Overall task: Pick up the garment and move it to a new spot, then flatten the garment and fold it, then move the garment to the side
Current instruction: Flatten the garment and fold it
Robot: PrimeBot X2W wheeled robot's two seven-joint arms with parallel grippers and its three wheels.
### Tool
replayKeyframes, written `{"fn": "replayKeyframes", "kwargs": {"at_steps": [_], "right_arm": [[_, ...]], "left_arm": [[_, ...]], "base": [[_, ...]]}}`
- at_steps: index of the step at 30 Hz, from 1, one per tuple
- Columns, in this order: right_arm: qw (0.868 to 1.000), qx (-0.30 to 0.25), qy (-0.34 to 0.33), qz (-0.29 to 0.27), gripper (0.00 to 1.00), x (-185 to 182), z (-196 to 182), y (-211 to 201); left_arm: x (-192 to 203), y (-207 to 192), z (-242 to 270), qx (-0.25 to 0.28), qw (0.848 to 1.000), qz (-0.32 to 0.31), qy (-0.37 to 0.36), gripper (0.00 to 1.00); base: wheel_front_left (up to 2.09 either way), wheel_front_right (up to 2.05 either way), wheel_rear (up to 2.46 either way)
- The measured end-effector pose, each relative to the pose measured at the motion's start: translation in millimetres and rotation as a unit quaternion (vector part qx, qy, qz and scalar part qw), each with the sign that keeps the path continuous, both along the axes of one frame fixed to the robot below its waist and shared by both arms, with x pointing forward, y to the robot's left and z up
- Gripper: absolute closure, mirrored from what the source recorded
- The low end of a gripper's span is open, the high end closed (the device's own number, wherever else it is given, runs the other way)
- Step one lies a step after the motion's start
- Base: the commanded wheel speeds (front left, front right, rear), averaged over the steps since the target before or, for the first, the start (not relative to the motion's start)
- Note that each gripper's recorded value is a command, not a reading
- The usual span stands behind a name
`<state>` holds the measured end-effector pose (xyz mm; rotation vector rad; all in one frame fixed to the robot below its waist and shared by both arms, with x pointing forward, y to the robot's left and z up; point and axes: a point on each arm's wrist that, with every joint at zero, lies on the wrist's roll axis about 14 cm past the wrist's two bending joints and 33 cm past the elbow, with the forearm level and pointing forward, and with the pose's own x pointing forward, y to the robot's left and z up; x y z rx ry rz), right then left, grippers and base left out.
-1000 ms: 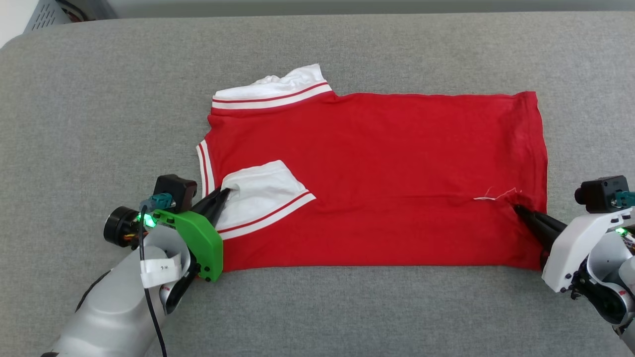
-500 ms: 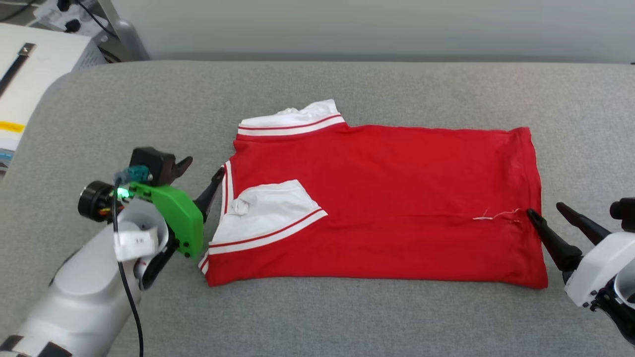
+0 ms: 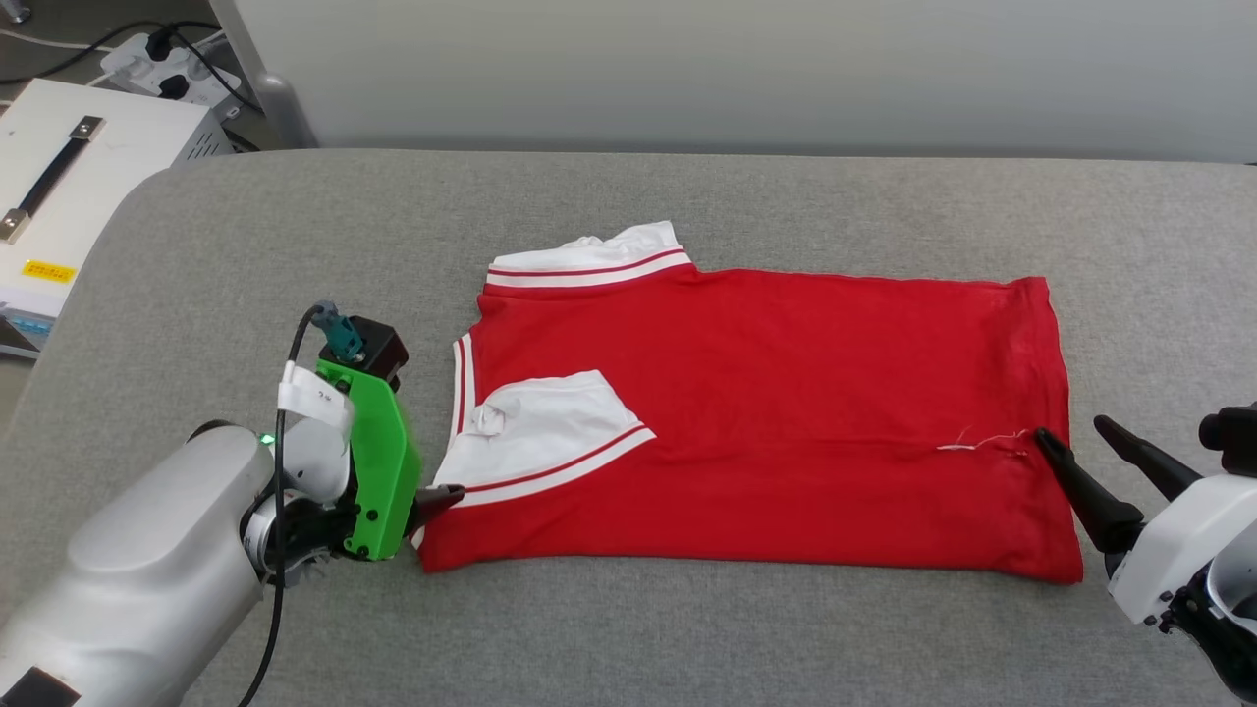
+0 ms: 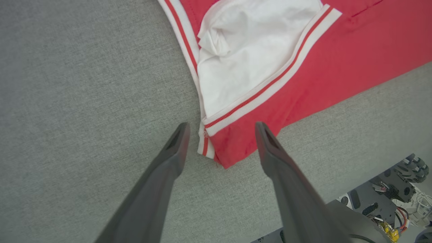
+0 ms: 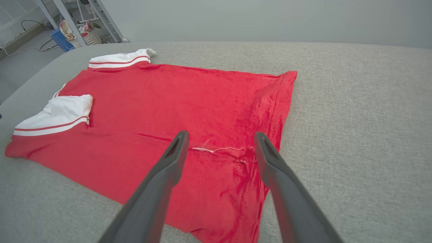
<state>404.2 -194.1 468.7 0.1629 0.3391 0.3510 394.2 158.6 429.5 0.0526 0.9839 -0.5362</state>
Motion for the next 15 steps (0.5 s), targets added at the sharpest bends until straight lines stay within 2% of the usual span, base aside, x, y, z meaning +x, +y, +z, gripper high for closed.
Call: {"fn": "replayKeyframes", "kwargs": {"at_steps": [11,15], "right_arm": [[0.999,0.005,0.032,-0.005,0.00,-1,-19,2],[0.999,0.007,0.035,-0.008,0.00,0,-22,2]], "left_arm": [[-20,2,-57,0.013,0.995,0.020,0.098,0.00],[-20,6,-70,0.021,0.993,0.028,0.111,0.00]], "base": [[0.00,0.00,0.00],[0.00,0.00,0.00]]}}
